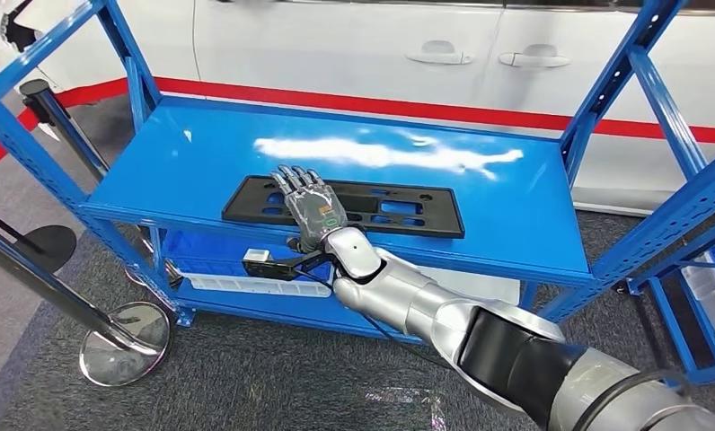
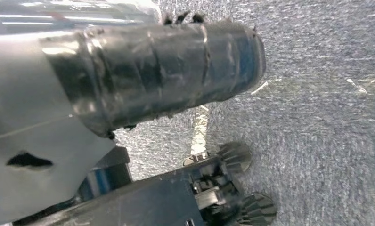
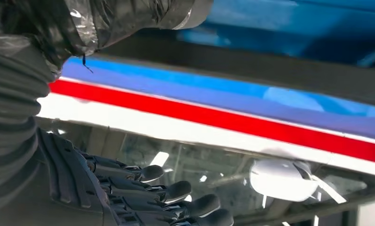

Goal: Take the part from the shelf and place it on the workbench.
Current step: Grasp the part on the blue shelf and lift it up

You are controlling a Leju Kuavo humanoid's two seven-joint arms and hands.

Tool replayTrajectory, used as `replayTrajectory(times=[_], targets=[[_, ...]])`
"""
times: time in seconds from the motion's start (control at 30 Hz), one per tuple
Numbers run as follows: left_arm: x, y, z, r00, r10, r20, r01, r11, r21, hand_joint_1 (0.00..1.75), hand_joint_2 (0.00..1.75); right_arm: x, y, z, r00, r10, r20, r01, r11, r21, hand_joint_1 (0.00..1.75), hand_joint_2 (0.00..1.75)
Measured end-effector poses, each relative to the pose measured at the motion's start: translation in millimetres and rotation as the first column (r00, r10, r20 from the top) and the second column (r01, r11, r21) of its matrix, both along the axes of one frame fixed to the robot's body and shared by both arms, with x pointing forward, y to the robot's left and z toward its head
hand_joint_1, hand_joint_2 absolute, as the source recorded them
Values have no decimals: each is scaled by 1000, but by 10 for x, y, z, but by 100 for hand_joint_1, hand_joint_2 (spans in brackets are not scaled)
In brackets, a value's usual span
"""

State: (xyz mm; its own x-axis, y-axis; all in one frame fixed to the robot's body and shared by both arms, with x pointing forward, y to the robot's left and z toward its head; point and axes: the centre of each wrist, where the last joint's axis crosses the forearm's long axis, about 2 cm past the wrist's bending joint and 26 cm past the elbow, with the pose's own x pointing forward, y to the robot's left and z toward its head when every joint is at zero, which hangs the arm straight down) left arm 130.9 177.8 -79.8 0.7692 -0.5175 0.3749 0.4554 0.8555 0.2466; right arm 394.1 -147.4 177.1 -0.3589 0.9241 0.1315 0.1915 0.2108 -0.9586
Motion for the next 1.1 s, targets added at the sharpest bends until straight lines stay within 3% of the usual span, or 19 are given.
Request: replayTrajectory(times=[0.23,0.9,1.1], targets=[[1,-25,6,1000,-24,4,24,1000,2,0,0,-16,-51,-149,999,-13,-40,10,998,-63,0,175],[16,-26,11,999,-36,8,36,999,5,0,0,-8,-66,-200,998,-20,-55,13,993,-115,0,175],[21,-41,15,999,-48,7,48,999,-1,0,0,15,-87,-210,996,-77,-37,69,982,-176,0,175]])
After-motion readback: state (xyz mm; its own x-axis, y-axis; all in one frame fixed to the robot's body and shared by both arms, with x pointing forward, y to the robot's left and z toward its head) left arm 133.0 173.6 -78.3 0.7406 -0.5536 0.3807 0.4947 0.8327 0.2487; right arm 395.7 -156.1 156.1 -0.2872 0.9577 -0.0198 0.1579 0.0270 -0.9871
